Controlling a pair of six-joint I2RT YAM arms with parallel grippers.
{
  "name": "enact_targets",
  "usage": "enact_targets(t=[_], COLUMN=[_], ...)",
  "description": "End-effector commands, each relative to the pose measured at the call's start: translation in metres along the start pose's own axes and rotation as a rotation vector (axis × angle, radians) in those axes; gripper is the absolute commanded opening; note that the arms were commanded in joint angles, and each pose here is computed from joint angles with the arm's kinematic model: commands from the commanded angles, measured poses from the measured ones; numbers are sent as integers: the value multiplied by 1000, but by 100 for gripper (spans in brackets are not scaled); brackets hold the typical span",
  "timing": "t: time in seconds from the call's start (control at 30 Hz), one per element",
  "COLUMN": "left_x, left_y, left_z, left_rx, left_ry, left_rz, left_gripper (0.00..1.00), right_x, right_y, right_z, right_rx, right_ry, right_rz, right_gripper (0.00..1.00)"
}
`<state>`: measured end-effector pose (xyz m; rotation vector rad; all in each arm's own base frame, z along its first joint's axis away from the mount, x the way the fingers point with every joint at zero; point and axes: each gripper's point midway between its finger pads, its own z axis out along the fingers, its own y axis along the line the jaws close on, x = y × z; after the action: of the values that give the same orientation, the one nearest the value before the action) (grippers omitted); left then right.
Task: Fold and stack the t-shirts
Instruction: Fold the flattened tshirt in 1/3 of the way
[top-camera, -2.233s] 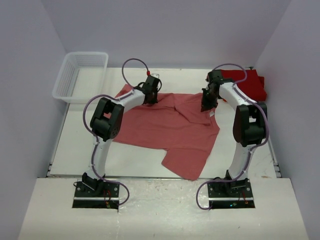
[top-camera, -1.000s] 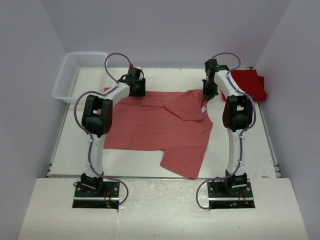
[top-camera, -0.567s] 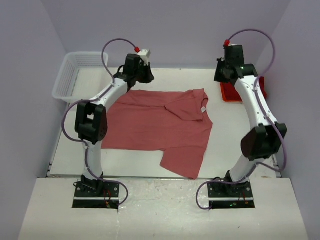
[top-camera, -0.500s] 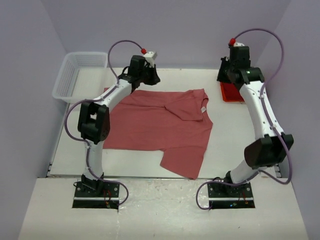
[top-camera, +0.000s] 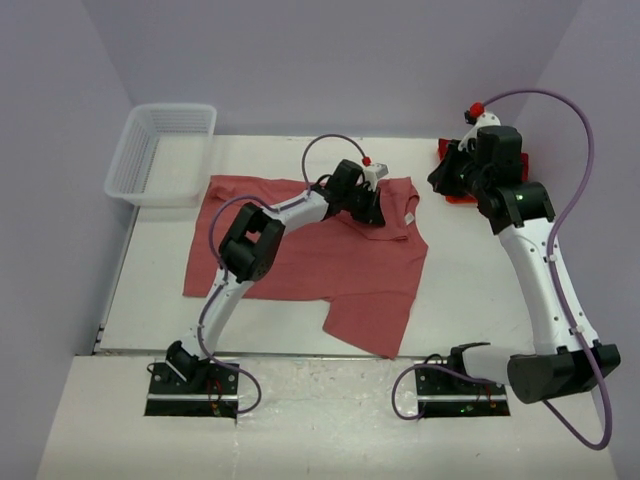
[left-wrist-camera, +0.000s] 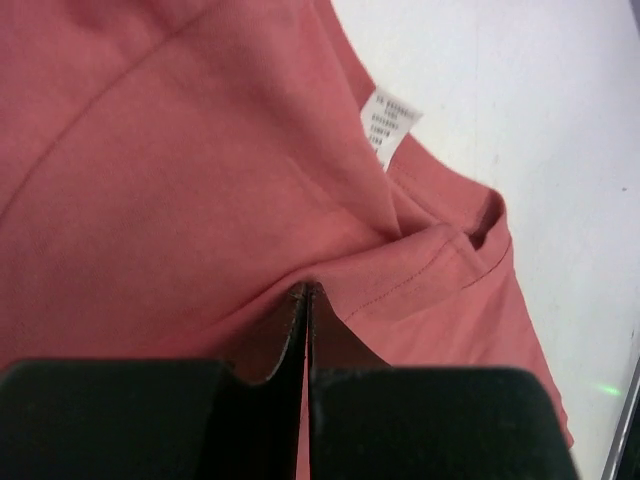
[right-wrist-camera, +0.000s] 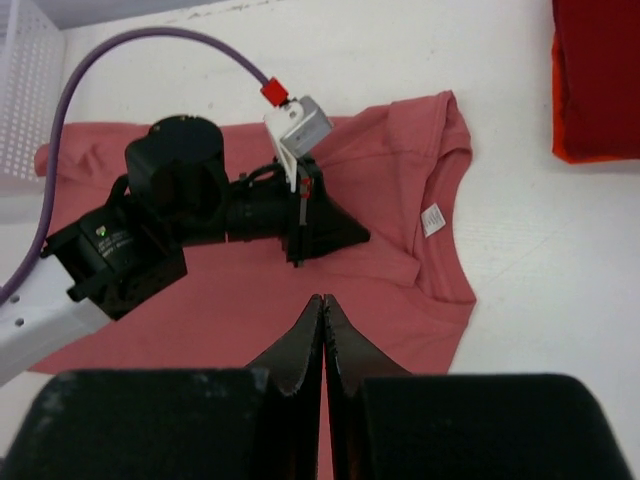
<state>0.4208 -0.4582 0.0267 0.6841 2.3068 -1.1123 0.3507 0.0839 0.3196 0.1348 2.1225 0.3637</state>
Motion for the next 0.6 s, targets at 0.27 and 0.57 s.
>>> enact_targets(t=[0.27,0.57], left_x=[-12,-11], left_y=[1,4], left_z=[46,72], left_rx=[87,162], left_ry=[-28,-52], left_rz=[-41,-95], left_gripper=[0,0], right_x=[8,13], right_y=[20,12], right_z=[-21,-26], right_rx=[-110,-77], right_ry=[-29,-38], right_rz=[36,34], right_gripper=[0,0])
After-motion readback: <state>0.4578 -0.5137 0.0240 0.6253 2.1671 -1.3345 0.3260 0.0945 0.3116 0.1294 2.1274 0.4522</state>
